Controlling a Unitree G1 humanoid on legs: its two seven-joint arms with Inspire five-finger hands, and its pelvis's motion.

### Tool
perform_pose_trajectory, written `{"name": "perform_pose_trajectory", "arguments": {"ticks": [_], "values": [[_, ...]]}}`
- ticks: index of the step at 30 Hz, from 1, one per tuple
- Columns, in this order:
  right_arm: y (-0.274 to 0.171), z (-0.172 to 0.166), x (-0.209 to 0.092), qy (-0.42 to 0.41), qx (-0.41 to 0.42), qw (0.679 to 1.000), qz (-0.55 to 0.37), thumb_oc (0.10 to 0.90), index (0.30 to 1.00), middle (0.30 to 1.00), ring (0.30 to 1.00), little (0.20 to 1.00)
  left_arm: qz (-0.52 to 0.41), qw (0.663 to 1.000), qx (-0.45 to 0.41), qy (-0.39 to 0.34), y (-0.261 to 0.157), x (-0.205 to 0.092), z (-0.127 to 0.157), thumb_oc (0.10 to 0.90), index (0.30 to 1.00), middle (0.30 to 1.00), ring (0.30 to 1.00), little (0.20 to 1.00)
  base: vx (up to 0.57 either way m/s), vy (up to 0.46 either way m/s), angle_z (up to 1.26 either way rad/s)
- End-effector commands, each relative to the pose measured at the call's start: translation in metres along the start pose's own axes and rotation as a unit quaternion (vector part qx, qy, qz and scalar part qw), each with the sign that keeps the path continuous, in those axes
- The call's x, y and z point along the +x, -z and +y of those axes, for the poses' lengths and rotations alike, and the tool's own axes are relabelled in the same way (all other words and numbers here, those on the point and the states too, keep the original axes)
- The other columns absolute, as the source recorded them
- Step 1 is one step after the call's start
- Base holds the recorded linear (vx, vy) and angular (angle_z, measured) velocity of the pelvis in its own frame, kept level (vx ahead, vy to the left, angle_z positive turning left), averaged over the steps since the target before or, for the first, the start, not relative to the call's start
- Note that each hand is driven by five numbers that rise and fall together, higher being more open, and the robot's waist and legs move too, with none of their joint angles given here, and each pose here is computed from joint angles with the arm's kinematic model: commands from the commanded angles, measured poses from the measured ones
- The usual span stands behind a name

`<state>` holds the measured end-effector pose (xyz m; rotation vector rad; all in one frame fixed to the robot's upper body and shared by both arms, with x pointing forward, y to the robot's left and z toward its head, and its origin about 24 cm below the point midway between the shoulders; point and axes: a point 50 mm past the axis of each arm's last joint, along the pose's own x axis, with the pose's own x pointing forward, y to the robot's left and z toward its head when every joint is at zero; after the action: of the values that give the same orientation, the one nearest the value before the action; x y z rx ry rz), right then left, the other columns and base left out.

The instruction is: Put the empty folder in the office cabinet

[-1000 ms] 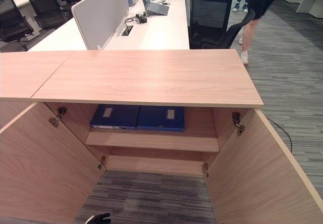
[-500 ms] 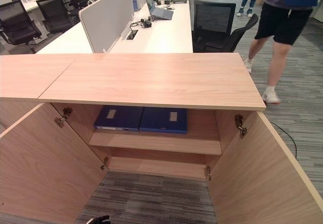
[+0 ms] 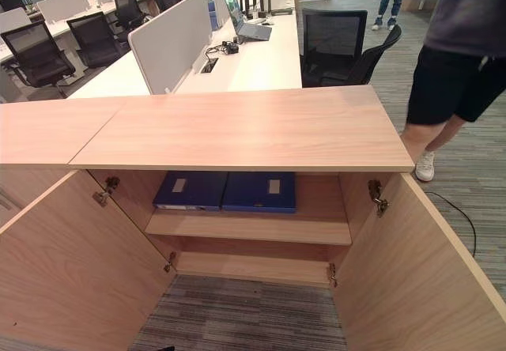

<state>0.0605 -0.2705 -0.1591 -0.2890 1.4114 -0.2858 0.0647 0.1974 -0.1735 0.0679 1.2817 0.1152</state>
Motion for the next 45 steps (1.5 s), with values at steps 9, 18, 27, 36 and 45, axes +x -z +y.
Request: {"name": "perform_pose_trajectory", "arguments": {"ticks": [9, 18, 27, 36, 45], "values": [[-0.015, 0.007, -0.001, -0.003, -0.018, 1.0, -0.011, 0.8, 0.9, 0.9, 0.9, 0.9, 0.044, 0.999, -0.005, 0.015, 0.016, -0.001, -0.008, 0.8, 0.9, 0.9, 0.9, 0.9, 0.0, 0.0, 0.0], [-0.015, 0.009, -0.001, -0.006, -0.027, 1.0, -0.014, 0.8, 0.9, 0.9, 0.9, 0.9, 0.045, 0.999, -0.006, 0.013, 0.017, -0.001, -0.007, 0.8, 0.9, 0.9, 0.9, 0.9, 0.0, 0.0, -0.02], [-0.016, 0.009, -0.001, -0.006, -0.035, 0.999, -0.015, 0.8, 0.9, 0.9, 0.9, 0.9, 0.042, 0.999, -0.016, 0.011, 0.015, -0.001, -0.005, 0.8, 0.9, 0.9, 0.9, 0.9, 0.0, -0.001, -0.01], [-0.015, 0.008, -0.001, -0.003, -0.039, 0.999, -0.014, 0.8, 0.9, 0.9, 0.9, 0.9, 0.01, 0.998, -0.064, 0.007, 0.003, 0.0, -0.004, 0.8, 0.9, 0.9, 0.9, 0.9, 0.0, 0.0, 0.0], [-0.014, 0.003, 0.0, 0.007, -0.024, 1.0, -0.01, 0.8, 0.9, 0.9, 0.9, 0.9, -0.189, 0.957, -0.22, 0.025, -0.068, -0.013, 0.009, 0.8, 0.9, 0.9, 0.9, 0.9, 0.0, 0.0, 0.0]]}}
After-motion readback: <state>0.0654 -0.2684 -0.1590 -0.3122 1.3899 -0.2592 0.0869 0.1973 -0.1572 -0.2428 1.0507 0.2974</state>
